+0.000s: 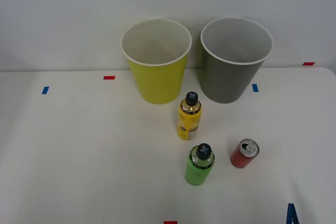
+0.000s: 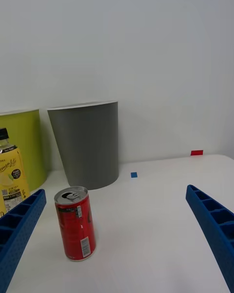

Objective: Put cans in the gray bin, plastic bottles in the light green bin

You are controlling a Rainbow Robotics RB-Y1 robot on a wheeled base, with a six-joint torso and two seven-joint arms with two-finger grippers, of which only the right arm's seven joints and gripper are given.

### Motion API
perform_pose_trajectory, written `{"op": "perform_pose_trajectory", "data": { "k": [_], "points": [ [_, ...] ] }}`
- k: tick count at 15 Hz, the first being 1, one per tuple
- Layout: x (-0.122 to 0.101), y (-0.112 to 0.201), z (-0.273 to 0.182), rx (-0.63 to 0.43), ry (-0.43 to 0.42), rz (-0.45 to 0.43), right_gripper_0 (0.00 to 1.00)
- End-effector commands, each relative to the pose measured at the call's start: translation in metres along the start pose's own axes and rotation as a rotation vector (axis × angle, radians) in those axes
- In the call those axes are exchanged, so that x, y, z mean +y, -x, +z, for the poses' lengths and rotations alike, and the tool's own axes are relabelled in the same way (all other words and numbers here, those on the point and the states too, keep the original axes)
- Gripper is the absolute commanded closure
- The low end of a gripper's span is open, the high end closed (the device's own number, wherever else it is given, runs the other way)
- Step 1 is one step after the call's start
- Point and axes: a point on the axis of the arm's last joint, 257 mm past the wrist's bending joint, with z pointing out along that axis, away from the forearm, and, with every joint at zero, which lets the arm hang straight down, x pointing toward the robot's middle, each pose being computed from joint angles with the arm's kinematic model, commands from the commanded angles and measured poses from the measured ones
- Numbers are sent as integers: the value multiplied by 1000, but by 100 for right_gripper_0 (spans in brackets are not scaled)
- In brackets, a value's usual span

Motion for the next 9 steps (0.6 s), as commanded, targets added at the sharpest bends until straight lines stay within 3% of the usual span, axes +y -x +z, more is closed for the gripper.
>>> {"op": "perform_pose_trajectory", "data": {
  "k": [1, 9],
  "points": [
    [0, 0, 0, 0, 0, 0, 0],
    [0, 0, 0, 0, 0, 0, 0]
  ]
}}
